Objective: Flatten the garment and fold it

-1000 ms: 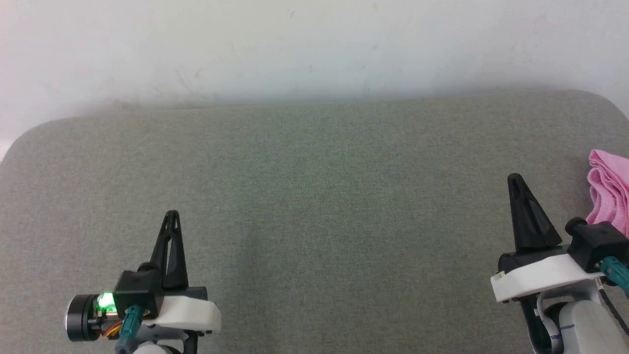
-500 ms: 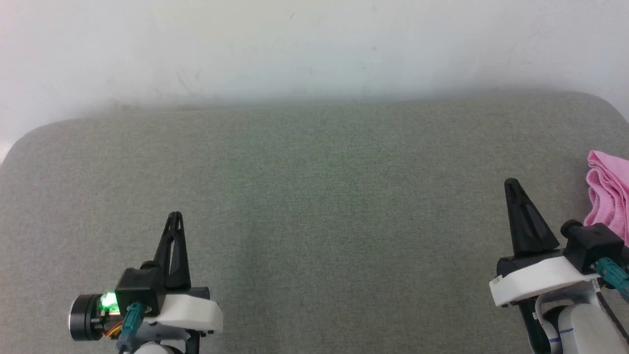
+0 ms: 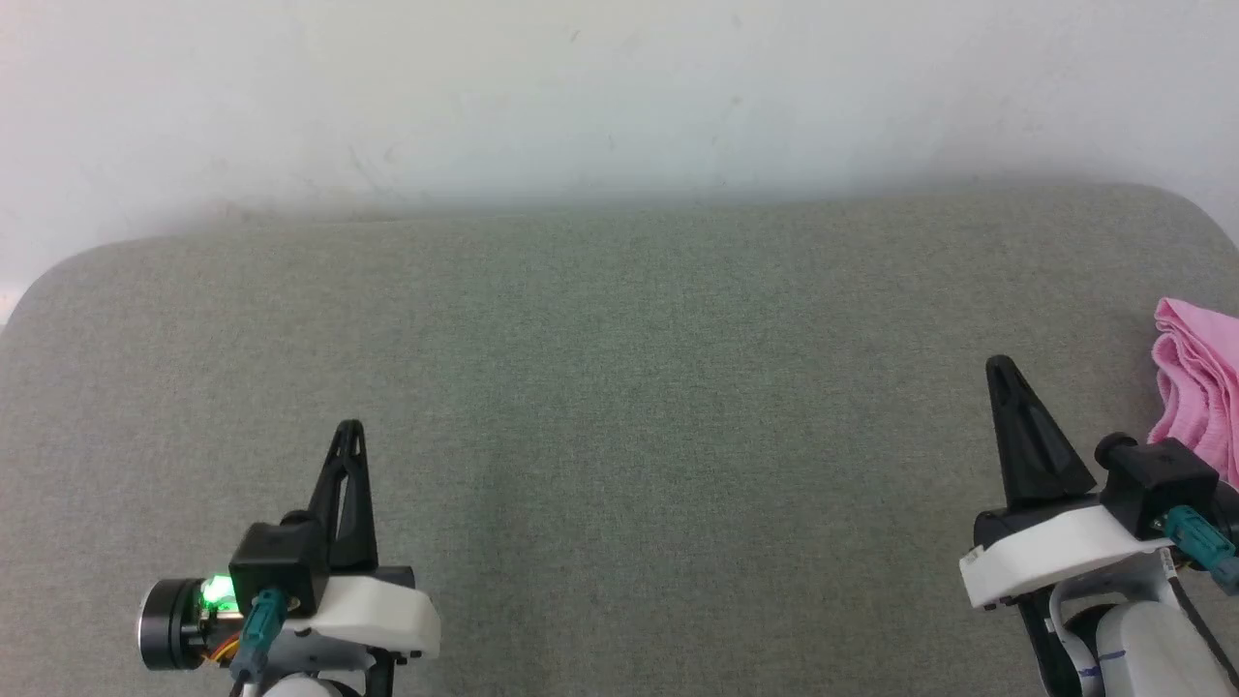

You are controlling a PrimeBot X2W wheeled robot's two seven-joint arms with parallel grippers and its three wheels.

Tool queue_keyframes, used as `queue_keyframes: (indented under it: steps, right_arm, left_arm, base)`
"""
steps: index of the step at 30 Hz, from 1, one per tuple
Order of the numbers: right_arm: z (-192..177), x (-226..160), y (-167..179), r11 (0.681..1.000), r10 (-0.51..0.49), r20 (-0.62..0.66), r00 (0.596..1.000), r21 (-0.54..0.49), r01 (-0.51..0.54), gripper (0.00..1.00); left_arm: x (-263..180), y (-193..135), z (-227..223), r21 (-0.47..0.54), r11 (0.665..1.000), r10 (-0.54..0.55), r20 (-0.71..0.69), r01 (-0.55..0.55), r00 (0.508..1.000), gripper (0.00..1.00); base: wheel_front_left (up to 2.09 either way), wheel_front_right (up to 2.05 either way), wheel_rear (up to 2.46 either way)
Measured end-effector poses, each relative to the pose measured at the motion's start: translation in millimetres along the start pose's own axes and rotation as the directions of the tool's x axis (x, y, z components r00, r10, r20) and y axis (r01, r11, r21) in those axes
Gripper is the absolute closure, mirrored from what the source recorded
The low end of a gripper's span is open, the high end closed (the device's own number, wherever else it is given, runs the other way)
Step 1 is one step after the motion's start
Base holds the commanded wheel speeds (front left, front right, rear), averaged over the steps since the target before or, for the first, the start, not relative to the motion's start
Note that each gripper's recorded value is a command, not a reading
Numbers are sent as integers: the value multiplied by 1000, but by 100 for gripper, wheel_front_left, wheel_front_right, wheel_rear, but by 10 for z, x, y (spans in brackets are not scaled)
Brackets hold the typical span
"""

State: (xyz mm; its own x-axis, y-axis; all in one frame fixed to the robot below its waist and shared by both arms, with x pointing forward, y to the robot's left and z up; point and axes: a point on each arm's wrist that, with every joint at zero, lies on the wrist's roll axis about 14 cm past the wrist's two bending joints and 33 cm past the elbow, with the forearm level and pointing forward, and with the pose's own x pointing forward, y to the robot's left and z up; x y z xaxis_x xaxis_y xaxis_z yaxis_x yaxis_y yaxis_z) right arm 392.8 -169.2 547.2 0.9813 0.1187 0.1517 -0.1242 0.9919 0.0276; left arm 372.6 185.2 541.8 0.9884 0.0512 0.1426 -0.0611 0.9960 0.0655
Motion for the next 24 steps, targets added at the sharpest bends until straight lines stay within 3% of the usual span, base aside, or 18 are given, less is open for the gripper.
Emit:
queue_keyframes:
  steps: [24]
  right_arm:
    - [-46, -49, 44, 1000, 7, -43, 999, -16, -8, 100]
  left_arm:
    - [-4, -8, -38, -9, 1000, -12, -40, 12, 999, 100]
  base:
    - [0, 0, 0]
